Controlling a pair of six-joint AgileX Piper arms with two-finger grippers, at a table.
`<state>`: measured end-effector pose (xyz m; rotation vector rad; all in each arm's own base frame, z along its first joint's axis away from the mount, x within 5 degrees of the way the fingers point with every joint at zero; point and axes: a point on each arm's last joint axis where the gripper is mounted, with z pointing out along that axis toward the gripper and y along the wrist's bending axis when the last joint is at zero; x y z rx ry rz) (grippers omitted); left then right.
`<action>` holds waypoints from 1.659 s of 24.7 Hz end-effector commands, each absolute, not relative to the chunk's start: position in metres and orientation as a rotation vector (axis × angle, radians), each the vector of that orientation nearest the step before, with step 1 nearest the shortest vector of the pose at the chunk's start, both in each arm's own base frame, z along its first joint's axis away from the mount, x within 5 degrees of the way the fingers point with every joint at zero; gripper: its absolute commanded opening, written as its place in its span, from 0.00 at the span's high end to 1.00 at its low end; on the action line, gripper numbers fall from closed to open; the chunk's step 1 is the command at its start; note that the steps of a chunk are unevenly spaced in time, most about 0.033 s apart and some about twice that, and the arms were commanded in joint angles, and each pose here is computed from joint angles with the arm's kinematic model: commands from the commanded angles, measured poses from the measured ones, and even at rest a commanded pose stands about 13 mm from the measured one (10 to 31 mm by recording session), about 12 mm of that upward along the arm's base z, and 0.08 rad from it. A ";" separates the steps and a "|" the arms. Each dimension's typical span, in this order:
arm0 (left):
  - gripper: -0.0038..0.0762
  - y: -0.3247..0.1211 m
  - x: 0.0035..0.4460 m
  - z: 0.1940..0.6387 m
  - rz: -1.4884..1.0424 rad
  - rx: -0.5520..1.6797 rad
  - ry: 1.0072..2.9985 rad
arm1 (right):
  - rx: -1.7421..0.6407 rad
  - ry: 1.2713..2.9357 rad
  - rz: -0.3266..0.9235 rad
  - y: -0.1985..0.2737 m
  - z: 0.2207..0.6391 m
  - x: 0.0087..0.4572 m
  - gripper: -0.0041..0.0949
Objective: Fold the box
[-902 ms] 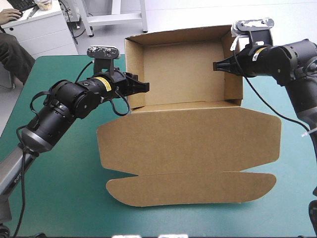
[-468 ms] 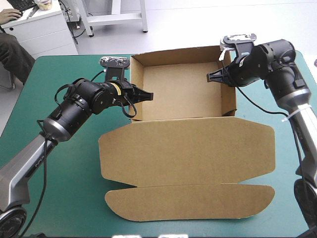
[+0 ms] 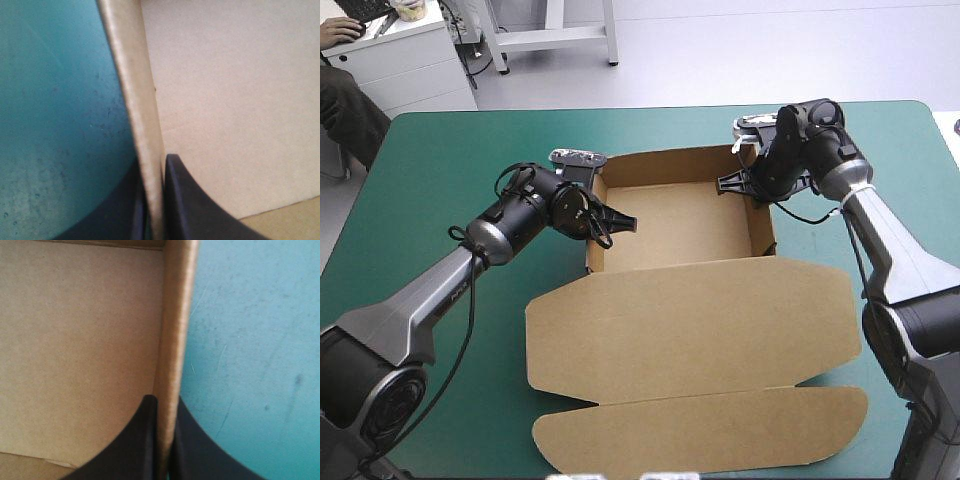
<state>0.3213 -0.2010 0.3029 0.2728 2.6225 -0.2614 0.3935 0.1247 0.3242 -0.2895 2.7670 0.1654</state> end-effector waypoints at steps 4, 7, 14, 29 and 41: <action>0.94 -0.213 0.325 0.317 -0.334 0.324 2.506 | -0.333 2.770 0.313 0.139 0.325 0.394 0.97; 0.94 -0.211 0.325 0.317 -0.297 0.340 2.503 | -0.335 2.789 0.309 0.140 0.317 0.397 0.97; 0.20 -0.207 0.324 0.315 -0.271 0.329 2.543 | -0.366 2.781 0.311 0.140 0.318 0.397 0.51; 0.17 -0.179 0.310 0.361 -0.263 0.286 2.417 | -0.342 2.690 0.330 0.134 0.357 0.378 0.08; 0.59 -0.124 0.231 0.460 -0.209 0.395 2.093 | -0.389 2.583 0.324 0.127 0.394 0.355 0.11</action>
